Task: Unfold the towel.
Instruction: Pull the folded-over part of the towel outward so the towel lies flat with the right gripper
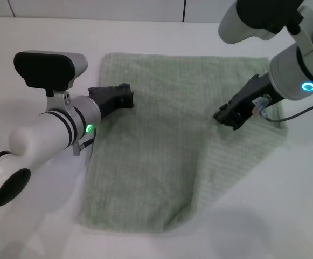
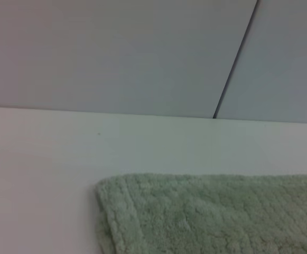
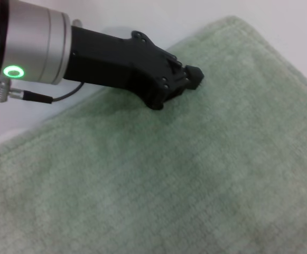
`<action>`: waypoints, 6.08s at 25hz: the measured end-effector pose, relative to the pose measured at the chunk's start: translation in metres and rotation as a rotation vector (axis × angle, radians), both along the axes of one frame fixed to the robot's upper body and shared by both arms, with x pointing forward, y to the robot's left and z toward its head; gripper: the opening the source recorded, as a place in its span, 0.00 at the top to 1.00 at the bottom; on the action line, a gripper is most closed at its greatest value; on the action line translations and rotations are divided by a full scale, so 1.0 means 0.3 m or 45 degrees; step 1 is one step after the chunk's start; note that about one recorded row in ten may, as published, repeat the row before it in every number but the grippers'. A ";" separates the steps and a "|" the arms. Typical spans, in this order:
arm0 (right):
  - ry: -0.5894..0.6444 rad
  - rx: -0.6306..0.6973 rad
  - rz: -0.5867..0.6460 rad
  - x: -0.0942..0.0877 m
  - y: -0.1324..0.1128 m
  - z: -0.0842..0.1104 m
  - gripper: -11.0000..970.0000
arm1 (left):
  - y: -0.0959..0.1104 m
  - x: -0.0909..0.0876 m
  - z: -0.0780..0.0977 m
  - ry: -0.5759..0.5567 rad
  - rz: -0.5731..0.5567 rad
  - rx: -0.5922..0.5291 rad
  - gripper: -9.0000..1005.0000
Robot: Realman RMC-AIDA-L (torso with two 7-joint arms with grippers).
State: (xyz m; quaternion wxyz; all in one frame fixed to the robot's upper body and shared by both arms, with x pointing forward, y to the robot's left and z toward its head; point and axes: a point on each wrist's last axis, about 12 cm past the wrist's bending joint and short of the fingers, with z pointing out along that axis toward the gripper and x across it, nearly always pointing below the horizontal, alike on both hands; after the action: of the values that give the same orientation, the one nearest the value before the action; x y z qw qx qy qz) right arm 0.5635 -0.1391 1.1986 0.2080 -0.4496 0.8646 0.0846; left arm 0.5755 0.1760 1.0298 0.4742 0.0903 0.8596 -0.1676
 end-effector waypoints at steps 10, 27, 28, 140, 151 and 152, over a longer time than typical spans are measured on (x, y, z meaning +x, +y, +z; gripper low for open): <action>0.008 -0.049 -0.020 -0.049 0.000 -0.004 0.88 | -0.002 0.001 0.002 -0.002 -0.002 -0.002 0.99; 0.031 -0.076 -0.042 -0.160 0.018 0.027 0.88 | 0.002 -0.005 0.003 -0.004 0.001 -0.005 0.99; 0.032 -0.078 -0.046 -0.166 0.019 0.031 0.88 | 0.002 -0.004 0.003 -0.005 0.000 -0.005 0.99; 0.075 -0.027 -0.008 0.087 0.117 -0.220 0.44 | 0.007 -0.008 0.011 -0.019 0.001 0.000 0.99; 0.087 -0.047 -0.005 0.095 0.122 -0.222 0.62 | 0.009 -0.007 0.011 -0.021 0.003 0.002 0.99; 0.087 -0.047 -0.005 0.095 0.123 -0.223 0.62 | 0.009 -0.007 0.011 -0.021 0.003 0.002 0.99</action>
State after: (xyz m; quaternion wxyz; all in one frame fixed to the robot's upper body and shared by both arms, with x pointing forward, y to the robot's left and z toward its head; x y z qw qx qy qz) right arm 0.5920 -0.1024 1.1318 0.1702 -0.4485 0.8735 0.0835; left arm 0.5735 0.1787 1.0332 0.4813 0.0910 0.8559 -0.1658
